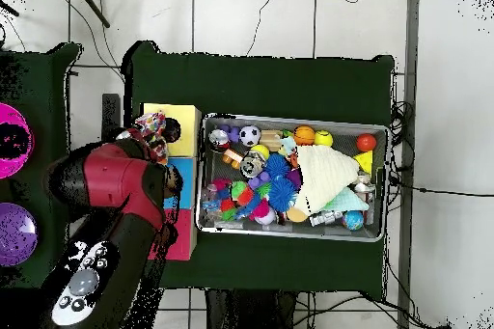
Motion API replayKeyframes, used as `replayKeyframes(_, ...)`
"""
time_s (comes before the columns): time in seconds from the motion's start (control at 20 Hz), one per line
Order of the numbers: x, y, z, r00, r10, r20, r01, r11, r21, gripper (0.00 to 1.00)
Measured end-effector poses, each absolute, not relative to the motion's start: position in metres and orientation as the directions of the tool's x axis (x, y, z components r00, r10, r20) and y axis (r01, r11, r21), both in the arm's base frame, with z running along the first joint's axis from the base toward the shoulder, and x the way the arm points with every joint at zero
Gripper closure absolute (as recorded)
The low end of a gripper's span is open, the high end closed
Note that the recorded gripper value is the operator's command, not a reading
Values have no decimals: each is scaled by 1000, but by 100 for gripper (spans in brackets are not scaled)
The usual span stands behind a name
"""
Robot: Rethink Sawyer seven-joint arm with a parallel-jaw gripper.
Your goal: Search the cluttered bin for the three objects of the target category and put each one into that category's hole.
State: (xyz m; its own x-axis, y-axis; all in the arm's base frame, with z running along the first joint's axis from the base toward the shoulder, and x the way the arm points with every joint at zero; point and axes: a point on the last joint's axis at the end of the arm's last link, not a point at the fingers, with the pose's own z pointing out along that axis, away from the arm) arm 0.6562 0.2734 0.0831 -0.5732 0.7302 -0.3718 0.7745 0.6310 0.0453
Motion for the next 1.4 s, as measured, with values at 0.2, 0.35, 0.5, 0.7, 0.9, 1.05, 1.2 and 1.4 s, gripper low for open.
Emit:
replayKeyframes(0.2,660,296,84,-579,722,-378,761,645,65,100)
replayKeyframes(0.35,665,308,80,-581,723,-375,757,649,79,100)
replayKeyframes(0.5,670,312,79,-579,724,-376,755,649,88,100)
replayKeyframes(0.7,678,317,75,-571,732,-372,758,644,104,100)
replayKeyframes(0.9,681,319,65,-569,736,-366,761,641,105,100)
replayKeyframes(1.05,682,321,52,-571,737,-361,763,639,99,100)
replayKeyframes(1.2,680,320,43,-574,736,-358,764,639,89,100)
replayKeyframes(1.4,678,319,38,-576,736,-357,765,638,81,100)
